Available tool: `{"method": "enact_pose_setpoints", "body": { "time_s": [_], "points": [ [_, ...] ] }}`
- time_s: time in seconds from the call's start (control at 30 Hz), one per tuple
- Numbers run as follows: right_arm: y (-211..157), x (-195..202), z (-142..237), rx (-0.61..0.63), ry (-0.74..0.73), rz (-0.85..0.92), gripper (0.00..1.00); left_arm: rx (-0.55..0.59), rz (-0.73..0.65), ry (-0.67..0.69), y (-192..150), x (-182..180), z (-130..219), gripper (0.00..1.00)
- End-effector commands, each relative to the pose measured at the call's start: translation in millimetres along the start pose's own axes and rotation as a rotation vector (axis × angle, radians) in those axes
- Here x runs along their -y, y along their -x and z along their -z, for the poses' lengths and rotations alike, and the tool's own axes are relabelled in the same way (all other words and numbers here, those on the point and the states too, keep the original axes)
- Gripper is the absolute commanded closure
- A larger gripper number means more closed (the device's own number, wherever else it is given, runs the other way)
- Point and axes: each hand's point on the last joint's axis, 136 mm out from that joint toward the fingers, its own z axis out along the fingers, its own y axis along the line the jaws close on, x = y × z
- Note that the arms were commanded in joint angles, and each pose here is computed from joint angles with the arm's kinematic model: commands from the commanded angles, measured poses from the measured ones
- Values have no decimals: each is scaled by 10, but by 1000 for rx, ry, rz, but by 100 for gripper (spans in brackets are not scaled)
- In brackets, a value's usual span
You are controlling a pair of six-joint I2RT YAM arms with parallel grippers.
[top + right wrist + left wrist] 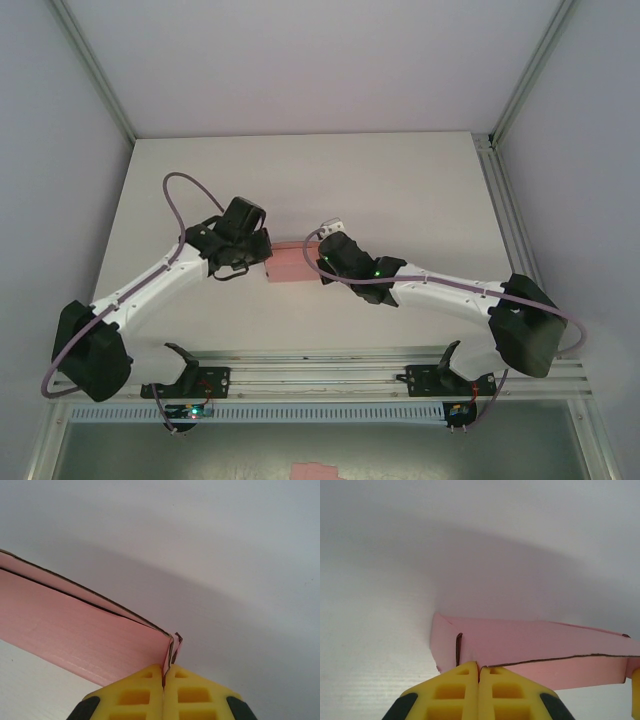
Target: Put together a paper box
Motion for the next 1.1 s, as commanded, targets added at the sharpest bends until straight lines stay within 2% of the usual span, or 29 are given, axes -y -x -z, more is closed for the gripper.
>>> {"method": "enact_pose_setpoints", "body": {
  "time_s": [0.0, 0.17, 0.3, 0.5, 0.57, 0.63, 0.67, 0.77, 0.83, 0.87, 0.97, 1.07],
  "points": [
    [-795, 44, -125, -259, 35, 107, 100, -136, -53, 83, -451, -409, -334, 100],
    [-880, 14, -204, -228, 89, 155, 100, -181, -134, 117, -770, -669, -488, 100],
    [-1026, -15, -233, -253, 136, 161, 100, -212, -186, 175, -1024, -866, -591, 100],
    [-940, -80, -77, -203, 196, 121, 100, -192, -188, 181, -1148, -983, -625, 100],
    [-769, -130, 33, -143, 225, 96, 82, -162, -202, 189, -1129, -1011, -573, 100],
    [-506, -186, 175, -60, 267, 66, 75, -132, -217, 160, -1102, -979, -519, 100],
    [-347, -161, 238, -16, 259, 35, 68, -112, -223, 144, -1083, -959, -491, 100],
    [35, -86, 399, 80, 254, -59, 58, -56, -233, 128, -1031, -963, -435, 100],
    [208, -33, 485, 135, 243, -94, 46, -32, -244, 113, -1003, -943, -407, 100],
    [292, 10, 523, 169, 222, -107, 35, -21, -242, 108, -997, -941, -392, 100],
    [514, 57, 620, 254, 208, -136, 30, 16, -251, 60, -982, -880, -390, 100],
    [615, 96, 585, 248, 180, -230, 29, 42, -260, 66, -913, -821, -349, 100]
  ]
}}
